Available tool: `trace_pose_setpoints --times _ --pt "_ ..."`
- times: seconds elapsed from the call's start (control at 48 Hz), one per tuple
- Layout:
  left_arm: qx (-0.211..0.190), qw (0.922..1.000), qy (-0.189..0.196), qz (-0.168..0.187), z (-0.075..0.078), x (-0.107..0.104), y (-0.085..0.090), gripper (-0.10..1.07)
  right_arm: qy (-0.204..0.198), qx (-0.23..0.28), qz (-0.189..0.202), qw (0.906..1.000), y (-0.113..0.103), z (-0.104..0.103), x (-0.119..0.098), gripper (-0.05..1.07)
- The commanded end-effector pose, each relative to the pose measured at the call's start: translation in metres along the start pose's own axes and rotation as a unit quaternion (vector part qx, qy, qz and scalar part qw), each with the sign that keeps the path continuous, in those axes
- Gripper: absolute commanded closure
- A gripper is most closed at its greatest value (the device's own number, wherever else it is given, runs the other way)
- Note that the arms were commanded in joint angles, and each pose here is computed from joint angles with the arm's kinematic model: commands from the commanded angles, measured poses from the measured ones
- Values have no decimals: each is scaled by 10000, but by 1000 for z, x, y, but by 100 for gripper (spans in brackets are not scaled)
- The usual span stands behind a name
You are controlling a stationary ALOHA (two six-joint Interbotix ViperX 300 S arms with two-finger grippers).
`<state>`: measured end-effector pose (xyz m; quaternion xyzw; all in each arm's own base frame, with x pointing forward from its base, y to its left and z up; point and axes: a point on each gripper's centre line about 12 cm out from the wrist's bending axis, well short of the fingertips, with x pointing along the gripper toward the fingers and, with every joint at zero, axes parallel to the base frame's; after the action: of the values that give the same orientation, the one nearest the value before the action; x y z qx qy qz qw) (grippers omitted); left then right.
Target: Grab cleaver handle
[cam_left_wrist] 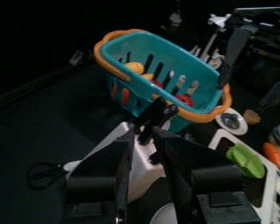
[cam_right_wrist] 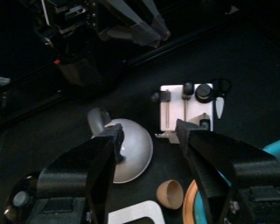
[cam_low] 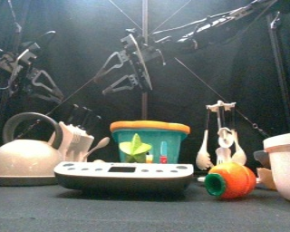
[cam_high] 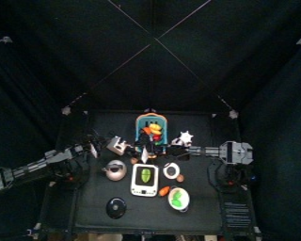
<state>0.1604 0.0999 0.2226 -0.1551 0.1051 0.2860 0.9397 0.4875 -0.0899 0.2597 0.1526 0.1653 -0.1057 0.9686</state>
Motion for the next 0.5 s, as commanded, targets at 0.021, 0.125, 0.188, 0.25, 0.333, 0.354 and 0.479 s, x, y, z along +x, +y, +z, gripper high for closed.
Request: trace_pose_setpoints --times 0.021,0.125,0.188,0.25,0.333,0.354,0.479 --pt "-54 9999 -23 154 2 1 6 29 -170 -24 -71 9998 11 24 10 16" --pt "-74 9998 13 200 -2 1 8 29 -95 -86 -152 9998 17 23 26 16" --pt "-74 9998 35 206 -4 1 9 29 -65 -147 -201 9997 21 23 36 16" --pt "-75 9997 50 209 -5 1 9 29 -38 -197 -245 9995 24 22 43 16" --pt "-75 9997 58 211 -5 1 9 29 -4 -243 -365 9990 25 24 50 16" --pt "-75 9997 58 211 -5 1 9 29 16 -260 -411 9988 25 24 52 16" --pt "-65 9997 67 206 -6 1 9 29 87 -335 -637 9974 22 25 60 16"
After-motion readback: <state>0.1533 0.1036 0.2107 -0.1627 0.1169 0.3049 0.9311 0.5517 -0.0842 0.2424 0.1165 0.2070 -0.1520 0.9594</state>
